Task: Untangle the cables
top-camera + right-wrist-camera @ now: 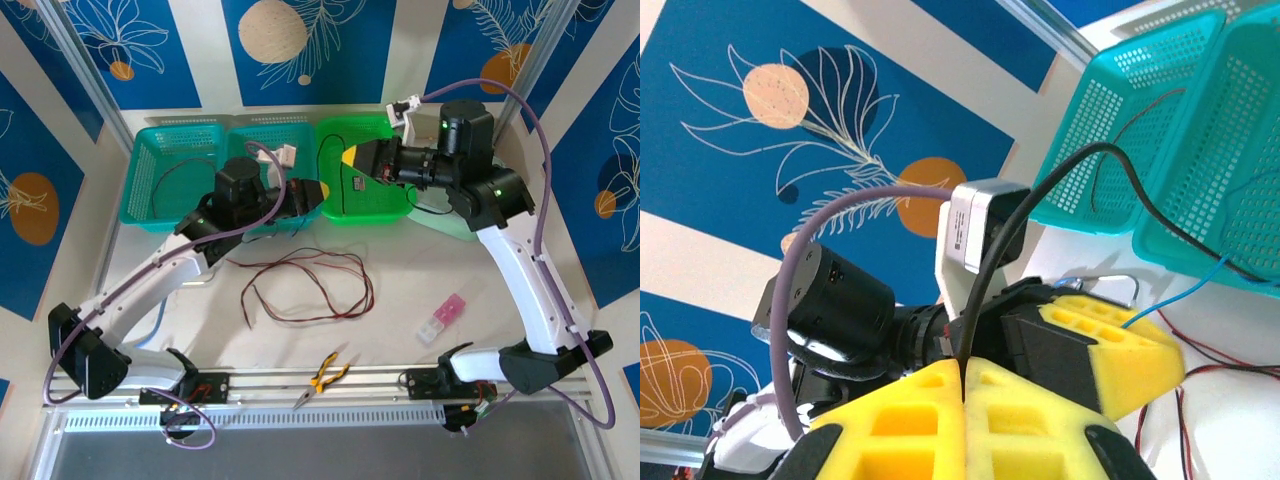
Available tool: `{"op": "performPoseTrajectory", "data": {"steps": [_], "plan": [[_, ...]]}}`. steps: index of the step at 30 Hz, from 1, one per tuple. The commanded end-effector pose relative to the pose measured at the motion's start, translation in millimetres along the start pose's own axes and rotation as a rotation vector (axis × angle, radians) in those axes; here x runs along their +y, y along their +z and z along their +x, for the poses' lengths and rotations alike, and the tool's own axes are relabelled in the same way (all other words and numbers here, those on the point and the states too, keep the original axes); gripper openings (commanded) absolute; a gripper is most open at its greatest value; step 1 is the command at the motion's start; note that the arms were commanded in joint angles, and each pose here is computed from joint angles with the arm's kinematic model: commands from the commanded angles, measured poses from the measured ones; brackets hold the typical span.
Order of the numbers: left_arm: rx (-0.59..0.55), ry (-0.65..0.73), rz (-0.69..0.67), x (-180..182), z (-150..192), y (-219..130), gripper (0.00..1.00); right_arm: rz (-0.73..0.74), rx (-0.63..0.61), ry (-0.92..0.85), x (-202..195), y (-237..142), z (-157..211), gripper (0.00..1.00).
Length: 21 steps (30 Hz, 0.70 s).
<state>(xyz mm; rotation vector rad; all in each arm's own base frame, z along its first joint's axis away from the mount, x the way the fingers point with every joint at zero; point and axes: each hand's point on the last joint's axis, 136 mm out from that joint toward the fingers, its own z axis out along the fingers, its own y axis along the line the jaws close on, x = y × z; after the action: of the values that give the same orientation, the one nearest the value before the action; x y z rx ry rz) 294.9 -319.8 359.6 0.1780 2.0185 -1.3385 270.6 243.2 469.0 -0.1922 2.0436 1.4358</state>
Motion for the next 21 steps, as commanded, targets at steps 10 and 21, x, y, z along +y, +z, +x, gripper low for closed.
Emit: {"op": "performPoseTrajectory", "data": {"steps": [10,21], "plan": [[0.031,0.112,-0.111,-5,1,-49,0.0,0.019,-0.202,-0.002,-4,-41,-29,0.0],[0.029,0.067,-0.231,33,-11,-101,0.0,0.108,-0.453,0.034,-24,-100,-63,0.0]]}}
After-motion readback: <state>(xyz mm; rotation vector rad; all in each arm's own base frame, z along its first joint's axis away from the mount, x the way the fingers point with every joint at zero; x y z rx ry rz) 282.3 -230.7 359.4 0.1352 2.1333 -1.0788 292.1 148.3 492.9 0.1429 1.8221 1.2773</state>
